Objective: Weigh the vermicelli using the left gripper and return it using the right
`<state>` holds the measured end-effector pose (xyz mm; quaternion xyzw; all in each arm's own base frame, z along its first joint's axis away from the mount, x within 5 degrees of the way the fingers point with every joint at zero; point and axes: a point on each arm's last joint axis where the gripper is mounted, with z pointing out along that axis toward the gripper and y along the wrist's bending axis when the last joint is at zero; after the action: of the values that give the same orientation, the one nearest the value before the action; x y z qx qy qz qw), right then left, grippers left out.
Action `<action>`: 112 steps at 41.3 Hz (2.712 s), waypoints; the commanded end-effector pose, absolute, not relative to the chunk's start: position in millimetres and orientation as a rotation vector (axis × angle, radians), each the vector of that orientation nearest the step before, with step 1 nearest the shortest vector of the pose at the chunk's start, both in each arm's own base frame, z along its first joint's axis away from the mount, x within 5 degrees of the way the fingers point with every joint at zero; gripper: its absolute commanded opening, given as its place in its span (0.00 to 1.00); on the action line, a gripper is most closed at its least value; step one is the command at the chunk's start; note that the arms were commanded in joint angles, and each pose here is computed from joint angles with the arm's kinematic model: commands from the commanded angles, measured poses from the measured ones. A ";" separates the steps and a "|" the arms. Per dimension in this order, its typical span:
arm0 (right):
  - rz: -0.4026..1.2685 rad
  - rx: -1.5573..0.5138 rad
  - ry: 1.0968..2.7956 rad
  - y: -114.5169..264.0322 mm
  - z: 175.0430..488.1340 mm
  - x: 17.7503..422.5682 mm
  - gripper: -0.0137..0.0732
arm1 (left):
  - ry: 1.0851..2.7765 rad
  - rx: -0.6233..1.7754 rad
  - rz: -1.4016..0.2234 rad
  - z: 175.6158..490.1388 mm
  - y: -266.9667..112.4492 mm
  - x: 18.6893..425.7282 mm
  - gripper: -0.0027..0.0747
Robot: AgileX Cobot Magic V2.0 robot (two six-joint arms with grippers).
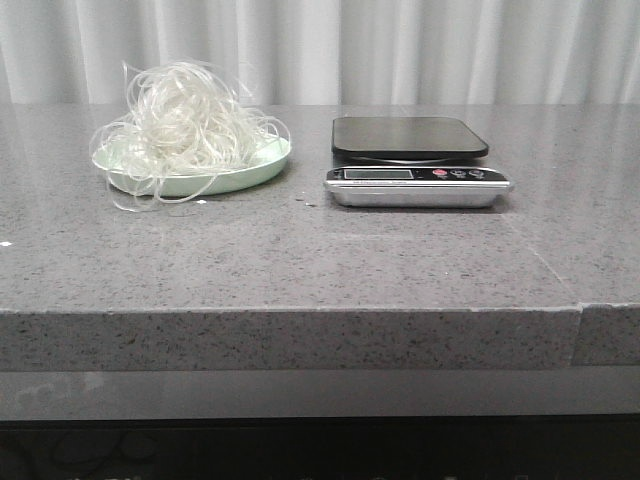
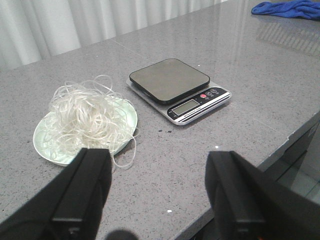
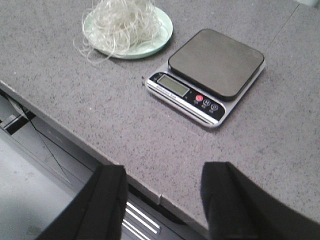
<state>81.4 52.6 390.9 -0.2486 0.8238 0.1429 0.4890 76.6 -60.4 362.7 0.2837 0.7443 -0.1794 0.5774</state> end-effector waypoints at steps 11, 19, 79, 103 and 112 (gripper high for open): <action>0.343 -0.584 1.938 50.9 397.0 81.1 0.48 | 1.651 0.623 -0.455 377.7 -61.1 76.4 0.64; 0.343 -0.584 1.938 50.9 397.0 81.1 0.34 | 1.651 0.623 -0.455 377.7 -61.1 76.4 0.64; 0.342 -0.588 1.950 50.7 396.0 80.7 0.34 | 1.617 0.338 -0.234 350.9 -25.4 68.6 0.22; 0.342 -0.588 1.950 50.7 396.0 80.7 0.34 | 1.442 0.019 -0.032 239.6 -1.8 53.3 0.22; 0.342 -0.588 1.950 50.7 396.0 80.7 0.34 | 1.343 0.016 -0.031 222.2 -1.6 52.4 0.22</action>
<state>79.6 51.4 383.7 -0.2502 0.8313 0.1396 0.4763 55.9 -1.8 212.1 0.0147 0.6777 -0.0077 0.7351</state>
